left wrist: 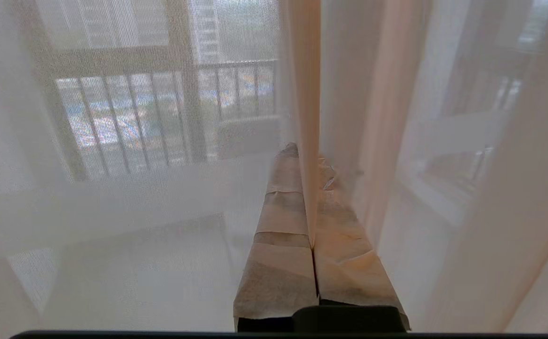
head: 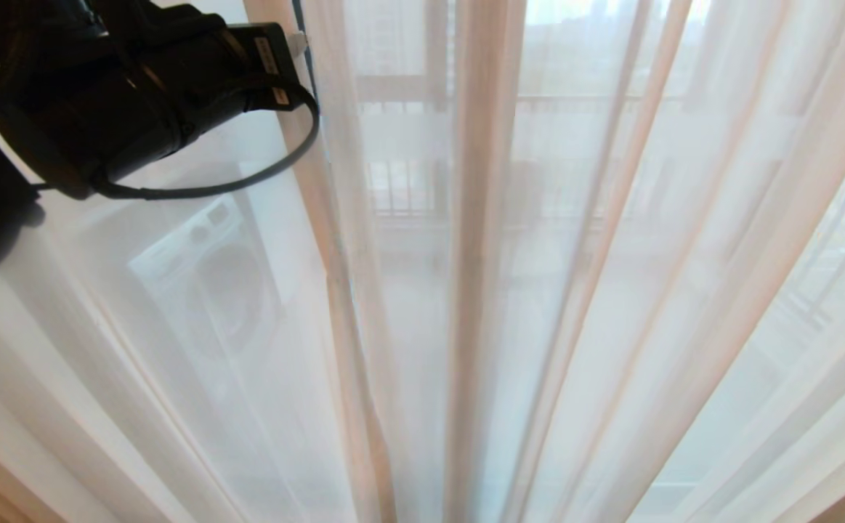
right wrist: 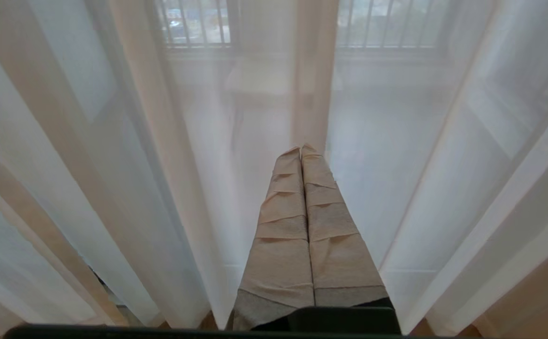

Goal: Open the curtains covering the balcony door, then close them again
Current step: Close the inner curtains on both sides

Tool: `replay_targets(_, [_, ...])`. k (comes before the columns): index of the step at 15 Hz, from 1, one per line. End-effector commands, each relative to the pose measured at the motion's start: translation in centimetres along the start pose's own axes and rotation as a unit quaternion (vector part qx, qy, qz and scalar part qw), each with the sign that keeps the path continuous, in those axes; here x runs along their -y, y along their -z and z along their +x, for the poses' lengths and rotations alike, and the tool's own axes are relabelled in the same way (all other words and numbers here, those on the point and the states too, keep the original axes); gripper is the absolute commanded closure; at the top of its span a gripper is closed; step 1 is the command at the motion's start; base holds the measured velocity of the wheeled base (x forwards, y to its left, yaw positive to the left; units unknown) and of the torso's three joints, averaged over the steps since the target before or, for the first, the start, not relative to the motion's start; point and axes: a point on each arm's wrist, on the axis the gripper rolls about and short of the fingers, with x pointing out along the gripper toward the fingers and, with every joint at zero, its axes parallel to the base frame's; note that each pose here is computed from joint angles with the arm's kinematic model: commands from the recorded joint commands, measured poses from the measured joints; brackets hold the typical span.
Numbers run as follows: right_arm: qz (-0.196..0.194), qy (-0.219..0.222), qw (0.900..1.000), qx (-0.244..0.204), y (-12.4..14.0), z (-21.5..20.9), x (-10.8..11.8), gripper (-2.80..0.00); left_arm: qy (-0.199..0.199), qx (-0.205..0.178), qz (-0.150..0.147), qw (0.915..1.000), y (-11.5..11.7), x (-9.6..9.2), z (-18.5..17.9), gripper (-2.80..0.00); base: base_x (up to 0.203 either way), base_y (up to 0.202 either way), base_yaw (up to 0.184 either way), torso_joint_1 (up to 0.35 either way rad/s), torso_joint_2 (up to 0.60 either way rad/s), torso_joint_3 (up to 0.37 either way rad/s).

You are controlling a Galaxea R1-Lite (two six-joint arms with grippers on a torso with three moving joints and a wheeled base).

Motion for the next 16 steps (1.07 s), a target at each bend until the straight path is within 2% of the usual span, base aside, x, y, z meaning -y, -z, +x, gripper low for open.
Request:
replay_targets(1, [0.0, 0.0, 1.0, 0.0, 0.0, 0.0, 0.0, 0.0, 0.0, 0.0, 0.0, 1.0, 0.0, 0.0, 0.1, 0.0, 0.0, -0.185, 0.002, 0.001, 0.0, 0.006])
replay_targets(16, [0.0, 0.0, 1.0, 0.0, 0.0, 0.0, 0.0, 0.0, 0.024, 0.004, -0.006, 0.9997, -0.2, 1.4, -0.1, 0.0, 0.0, -0.19, 0.001, 0.003, 0.0, 0.003])
